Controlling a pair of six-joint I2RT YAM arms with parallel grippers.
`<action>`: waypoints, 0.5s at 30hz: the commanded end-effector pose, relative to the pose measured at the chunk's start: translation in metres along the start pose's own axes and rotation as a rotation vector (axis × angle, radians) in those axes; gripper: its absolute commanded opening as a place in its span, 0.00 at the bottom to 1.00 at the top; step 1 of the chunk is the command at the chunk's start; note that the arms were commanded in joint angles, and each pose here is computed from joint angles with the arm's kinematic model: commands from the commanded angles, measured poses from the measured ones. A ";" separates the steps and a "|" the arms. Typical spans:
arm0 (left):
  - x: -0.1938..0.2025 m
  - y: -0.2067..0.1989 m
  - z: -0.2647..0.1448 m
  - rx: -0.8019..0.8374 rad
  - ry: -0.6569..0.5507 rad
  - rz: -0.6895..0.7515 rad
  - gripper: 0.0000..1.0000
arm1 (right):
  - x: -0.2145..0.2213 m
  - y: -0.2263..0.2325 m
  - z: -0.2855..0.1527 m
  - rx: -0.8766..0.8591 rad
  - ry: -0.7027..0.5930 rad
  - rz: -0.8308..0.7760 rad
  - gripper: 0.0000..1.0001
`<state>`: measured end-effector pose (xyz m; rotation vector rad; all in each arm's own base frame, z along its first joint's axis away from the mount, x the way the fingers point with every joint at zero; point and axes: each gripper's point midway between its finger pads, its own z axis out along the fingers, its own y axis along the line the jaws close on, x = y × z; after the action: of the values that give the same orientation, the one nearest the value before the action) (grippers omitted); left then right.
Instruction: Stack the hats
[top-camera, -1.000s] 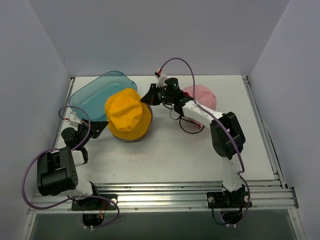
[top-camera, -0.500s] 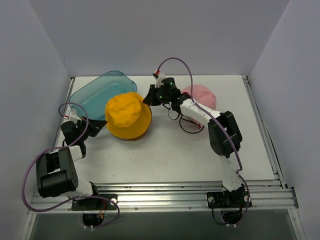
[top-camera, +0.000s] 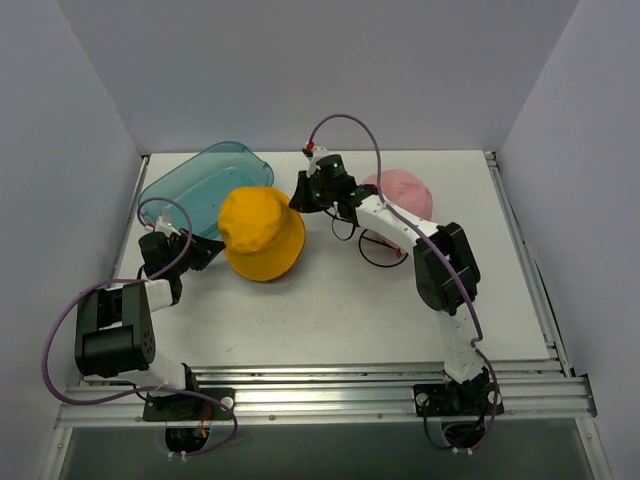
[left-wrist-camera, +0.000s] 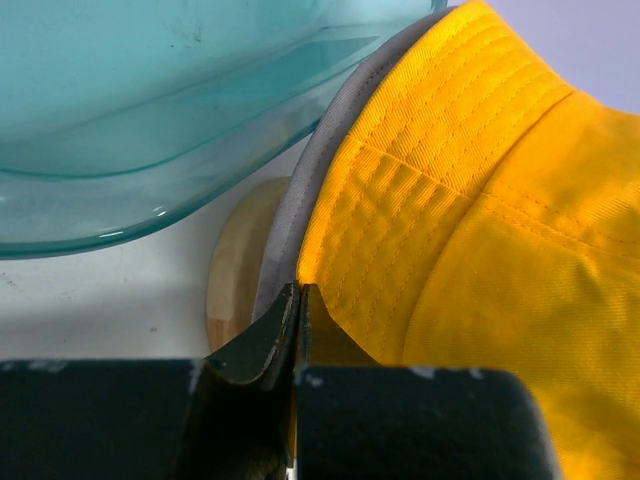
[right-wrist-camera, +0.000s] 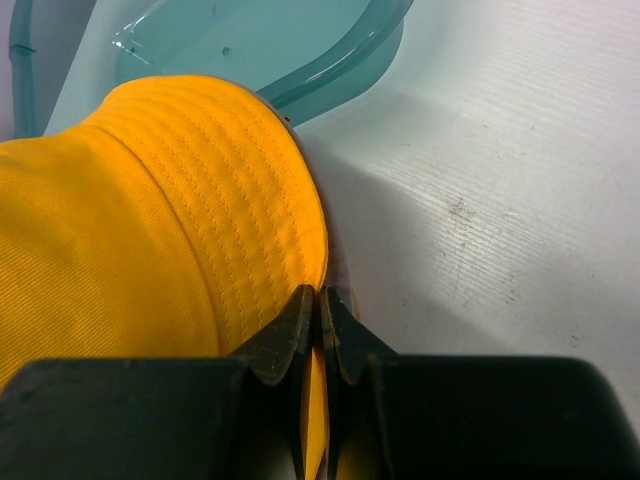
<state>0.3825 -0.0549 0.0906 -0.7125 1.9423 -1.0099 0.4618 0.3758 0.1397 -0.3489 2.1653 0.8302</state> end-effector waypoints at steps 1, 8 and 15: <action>-0.008 0.010 0.006 -0.079 -0.029 0.057 0.02 | 0.005 -0.037 -0.001 0.159 0.024 -0.027 0.00; -0.007 0.018 0.002 -0.129 -0.043 0.066 0.02 | 0.025 -0.059 0.004 0.236 0.073 -0.028 0.00; 0.002 0.010 0.006 -0.145 -0.034 0.098 0.02 | 0.042 -0.080 -0.008 0.342 0.105 -0.024 0.00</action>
<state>0.3845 -0.0591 0.0873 -0.6995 1.9756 -0.9053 0.4703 0.3664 0.1285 -0.3083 2.1903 0.7082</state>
